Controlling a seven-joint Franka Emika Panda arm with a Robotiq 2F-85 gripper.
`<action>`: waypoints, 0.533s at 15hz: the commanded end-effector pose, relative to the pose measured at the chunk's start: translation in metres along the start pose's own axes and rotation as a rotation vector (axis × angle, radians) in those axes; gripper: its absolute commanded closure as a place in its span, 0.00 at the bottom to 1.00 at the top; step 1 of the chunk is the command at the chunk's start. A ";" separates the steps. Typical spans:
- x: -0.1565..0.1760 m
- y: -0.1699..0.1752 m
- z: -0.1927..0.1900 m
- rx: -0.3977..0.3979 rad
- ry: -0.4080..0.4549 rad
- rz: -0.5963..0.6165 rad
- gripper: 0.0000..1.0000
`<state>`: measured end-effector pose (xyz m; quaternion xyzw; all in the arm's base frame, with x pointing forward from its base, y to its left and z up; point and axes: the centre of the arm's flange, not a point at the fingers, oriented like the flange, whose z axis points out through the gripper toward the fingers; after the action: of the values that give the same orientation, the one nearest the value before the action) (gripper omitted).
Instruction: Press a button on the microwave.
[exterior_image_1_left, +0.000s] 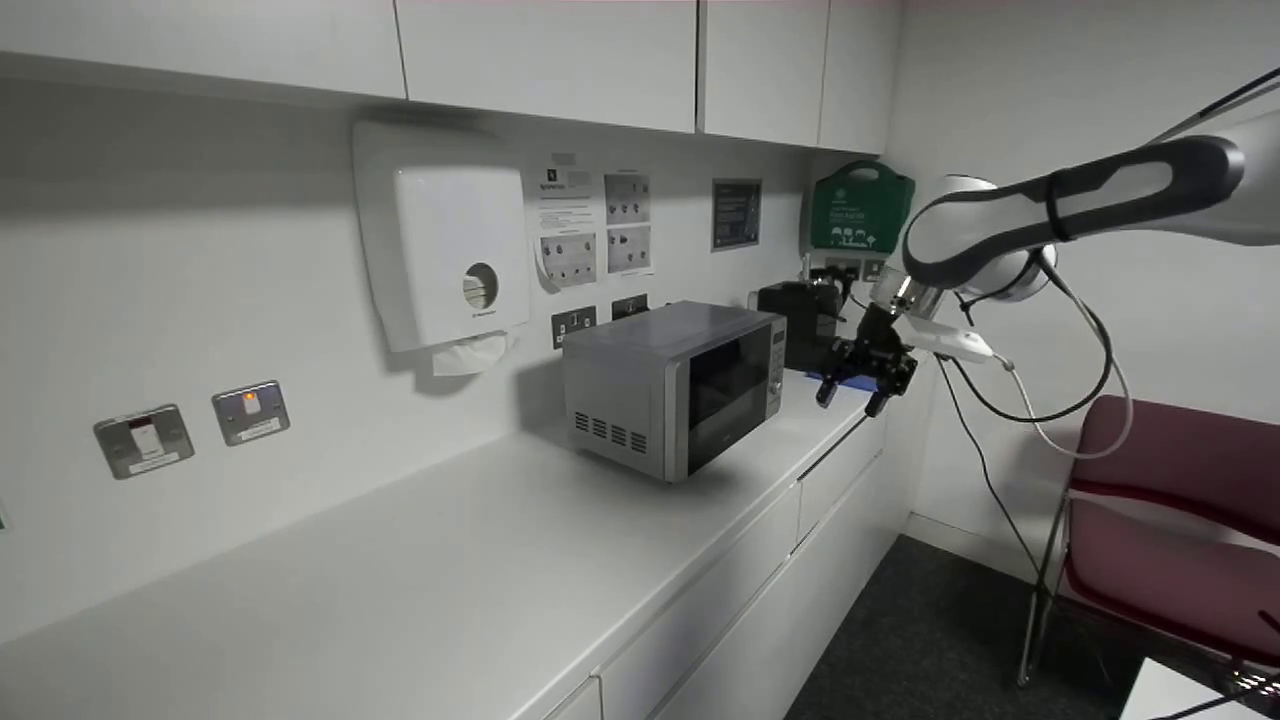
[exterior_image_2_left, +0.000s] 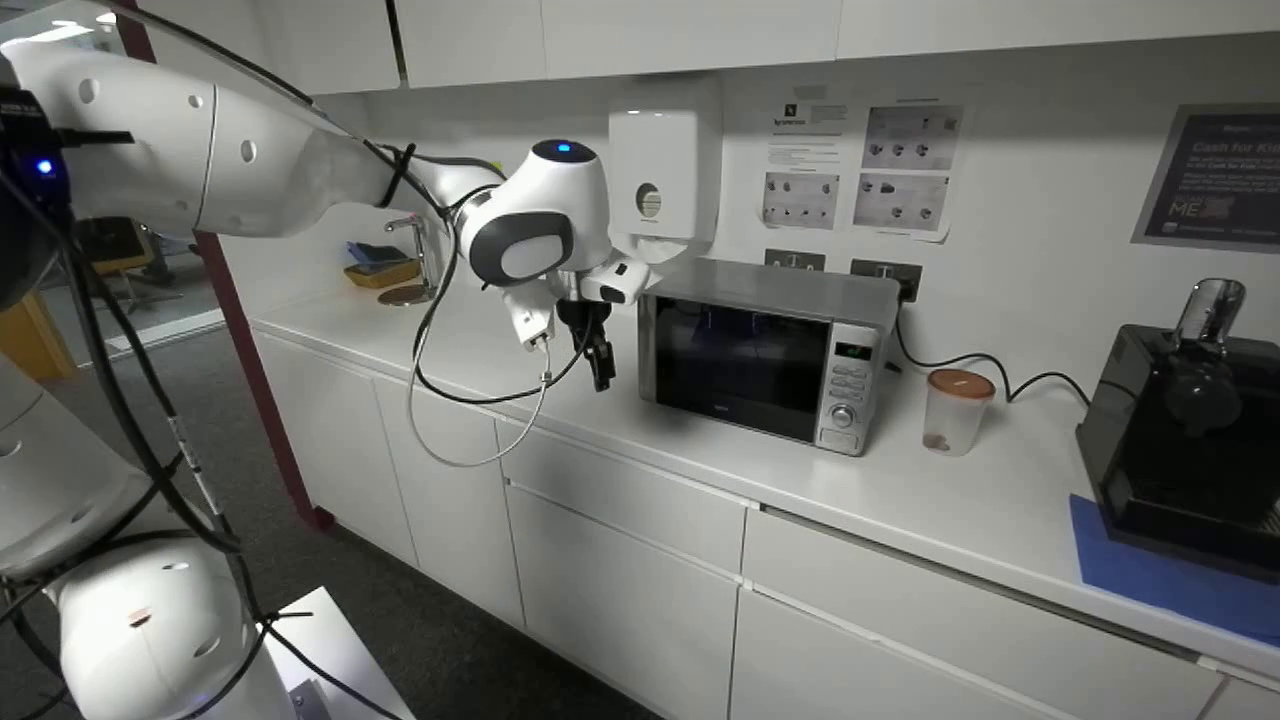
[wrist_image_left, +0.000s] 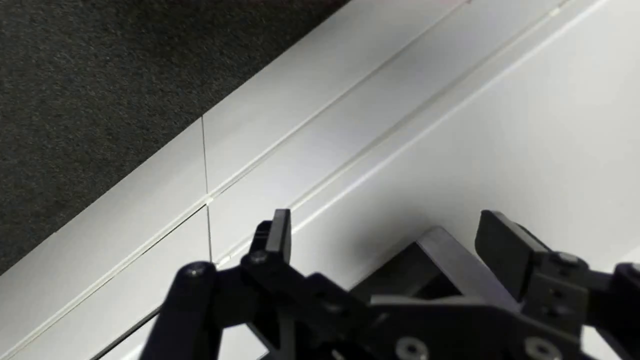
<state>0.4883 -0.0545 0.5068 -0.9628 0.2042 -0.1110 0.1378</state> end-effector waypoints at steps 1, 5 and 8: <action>0.028 -0.011 -0.001 0.095 0.092 0.150 0.00; 0.021 -0.004 0.002 0.073 0.063 0.129 0.00; 0.021 -0.004 0.003 0.074 0.062 0.132 0.00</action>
<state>0.5096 -0.0591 0.5092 -0.9376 0.2673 -0.1390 0.1738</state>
